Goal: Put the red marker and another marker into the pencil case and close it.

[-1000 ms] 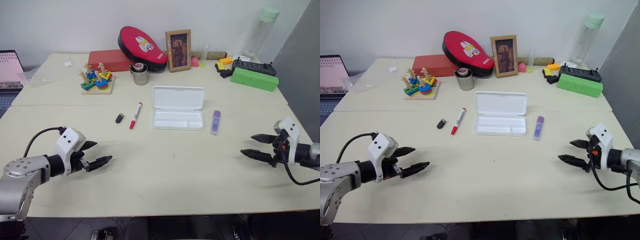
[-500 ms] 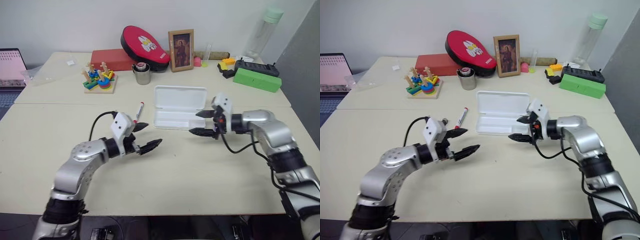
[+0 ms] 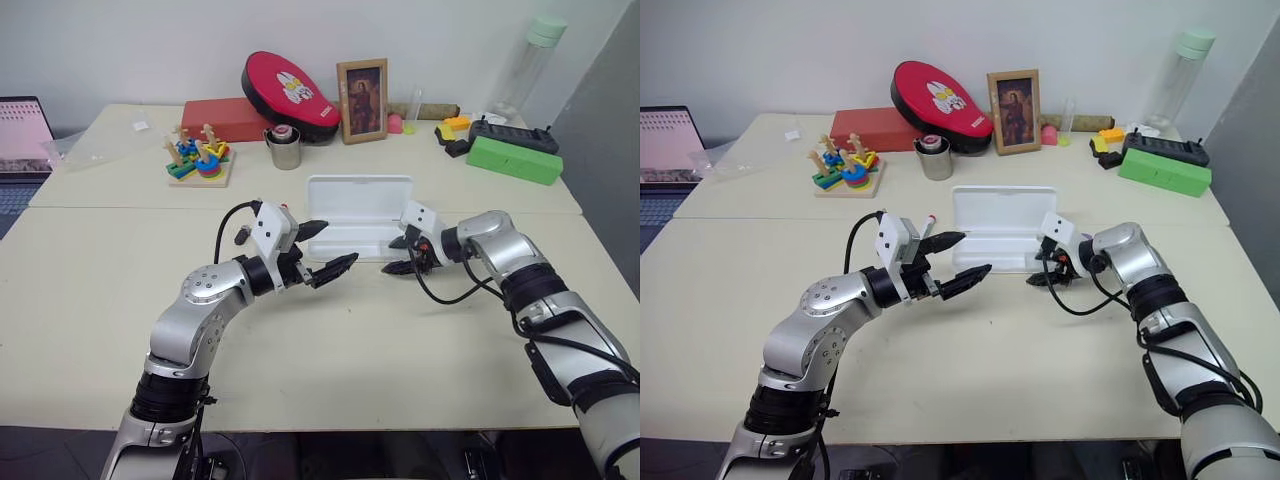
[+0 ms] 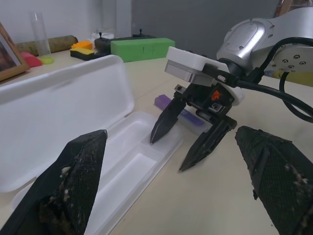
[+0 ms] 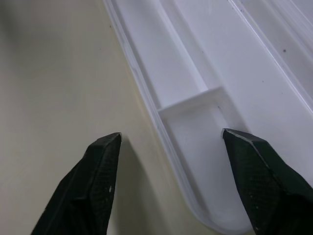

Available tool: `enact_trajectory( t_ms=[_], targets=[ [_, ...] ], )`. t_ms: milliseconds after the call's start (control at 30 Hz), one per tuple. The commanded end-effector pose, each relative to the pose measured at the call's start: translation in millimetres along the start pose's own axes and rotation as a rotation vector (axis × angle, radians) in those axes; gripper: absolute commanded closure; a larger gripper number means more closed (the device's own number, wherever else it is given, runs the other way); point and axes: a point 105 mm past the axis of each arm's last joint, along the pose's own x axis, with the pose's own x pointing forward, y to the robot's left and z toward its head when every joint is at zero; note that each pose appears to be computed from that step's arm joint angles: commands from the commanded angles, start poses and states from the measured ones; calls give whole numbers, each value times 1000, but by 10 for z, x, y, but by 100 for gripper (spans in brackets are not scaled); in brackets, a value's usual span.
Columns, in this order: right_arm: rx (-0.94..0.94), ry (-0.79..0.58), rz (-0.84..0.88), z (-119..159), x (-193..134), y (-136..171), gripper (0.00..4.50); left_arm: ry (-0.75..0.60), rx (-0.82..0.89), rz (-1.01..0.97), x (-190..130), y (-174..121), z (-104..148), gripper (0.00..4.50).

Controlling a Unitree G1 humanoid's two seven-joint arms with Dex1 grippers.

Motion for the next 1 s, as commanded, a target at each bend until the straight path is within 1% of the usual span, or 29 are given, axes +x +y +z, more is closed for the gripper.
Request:
enact_trajectory(
  t_ms=[33,67,200,300,367,467,633,700,767,867,1000],
  targets=[
    [-25,-9,15,55,16,4,213,-54,13,-5,-2,-10,144,0],
    [-28,-11,23,63,21,16,242,-62,9,-4,1,-4,163,0],
    [-40,-15,35,75,28,42,333,-90,3,9,8,26,224,0],
    [-48,-20,31,91,28,41,409,-103,13,23,23,57,256,0],
    [-56,-26,34,111,24,48,443,-106,19,31,25,80,271,0],
    [-64,-40,37,143,7,57,448,-92,32,36,7,102,263,0],
    [-110,-131,56,322,-69,120,448,-51,46,82,-146,200,226,0],
    [-158,-155,108,397,-115,279,448,-18,40,121,-322,270,198,0],
    [-198,-161,140,408,-137,435,448,-3,34,155,-465,316,197,0],
    [-212,-152,189,342,-135,680,448,19,11,167,-620,304,178,0],
    [-205,-117,241,185,-41,972,448,108,-11,170,-842,252,23,0]
  ],
)
